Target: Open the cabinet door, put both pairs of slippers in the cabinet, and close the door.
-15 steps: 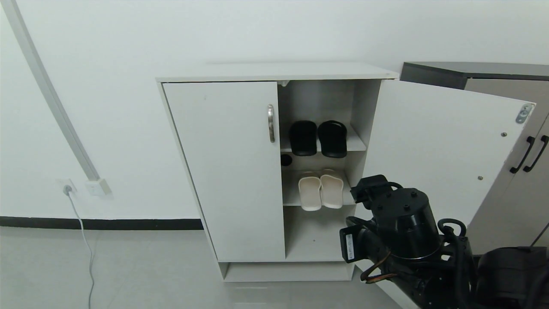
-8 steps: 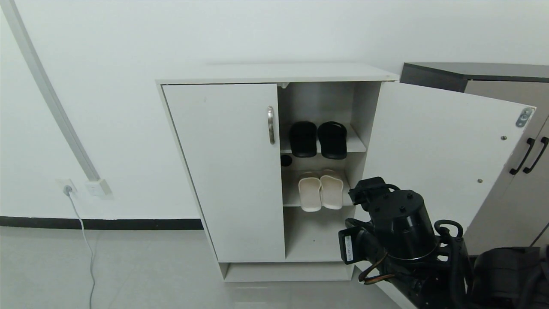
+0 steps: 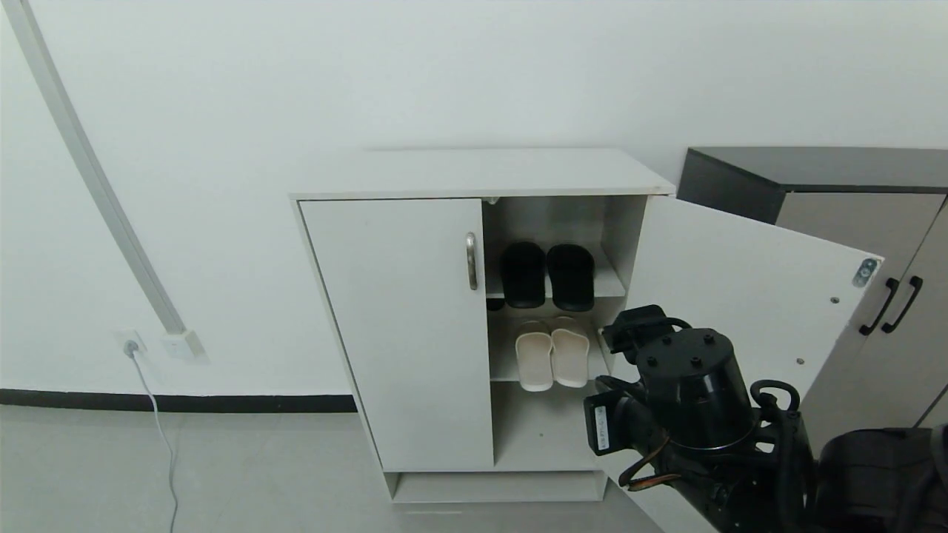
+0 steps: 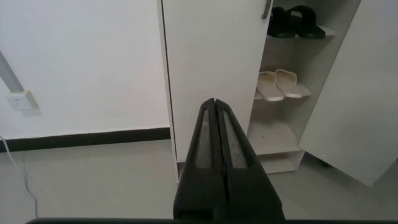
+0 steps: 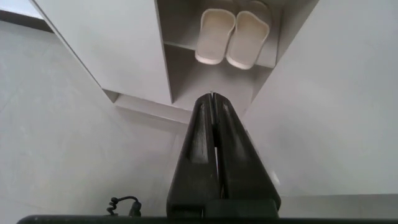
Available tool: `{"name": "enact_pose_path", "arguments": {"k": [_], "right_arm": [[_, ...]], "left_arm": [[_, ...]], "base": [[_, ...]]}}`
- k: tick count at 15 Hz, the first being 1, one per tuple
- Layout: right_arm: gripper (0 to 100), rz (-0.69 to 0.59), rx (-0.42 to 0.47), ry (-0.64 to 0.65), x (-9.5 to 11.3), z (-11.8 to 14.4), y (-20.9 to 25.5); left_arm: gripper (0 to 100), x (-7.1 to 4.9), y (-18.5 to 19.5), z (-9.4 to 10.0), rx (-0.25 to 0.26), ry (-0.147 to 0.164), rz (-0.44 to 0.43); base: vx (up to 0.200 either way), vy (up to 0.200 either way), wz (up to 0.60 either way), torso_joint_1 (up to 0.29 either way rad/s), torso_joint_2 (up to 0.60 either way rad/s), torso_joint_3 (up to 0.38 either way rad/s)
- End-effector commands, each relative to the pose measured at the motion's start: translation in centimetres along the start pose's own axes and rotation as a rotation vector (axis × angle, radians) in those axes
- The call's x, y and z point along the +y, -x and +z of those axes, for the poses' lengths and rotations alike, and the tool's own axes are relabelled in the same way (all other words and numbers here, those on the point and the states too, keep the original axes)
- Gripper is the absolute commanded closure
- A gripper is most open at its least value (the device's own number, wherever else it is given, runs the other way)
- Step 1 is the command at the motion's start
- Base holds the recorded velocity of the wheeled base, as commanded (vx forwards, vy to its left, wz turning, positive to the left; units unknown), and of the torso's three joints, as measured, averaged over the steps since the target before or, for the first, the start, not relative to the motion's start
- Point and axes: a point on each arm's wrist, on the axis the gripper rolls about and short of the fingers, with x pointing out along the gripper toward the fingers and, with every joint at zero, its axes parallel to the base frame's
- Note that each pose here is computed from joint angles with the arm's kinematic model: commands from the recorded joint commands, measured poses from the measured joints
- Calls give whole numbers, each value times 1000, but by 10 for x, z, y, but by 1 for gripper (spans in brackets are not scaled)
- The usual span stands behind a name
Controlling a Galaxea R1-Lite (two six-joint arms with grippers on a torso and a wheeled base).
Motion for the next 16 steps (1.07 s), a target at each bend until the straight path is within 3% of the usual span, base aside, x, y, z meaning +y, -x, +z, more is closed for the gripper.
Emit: {"name": "enact_pose_path", "arguments": {"k": [1,16], "right_arm": [[100,-1,5,4,1,-2,-2],[100,0,13,11,0,-5,-1]], "left_arm": [[100,0,0,0,0,1,1],[100,0,0,0,0,1,1]], "base": [[0,0,0,124,-471,-334],[0,0,0,188,-504,-318]]}}
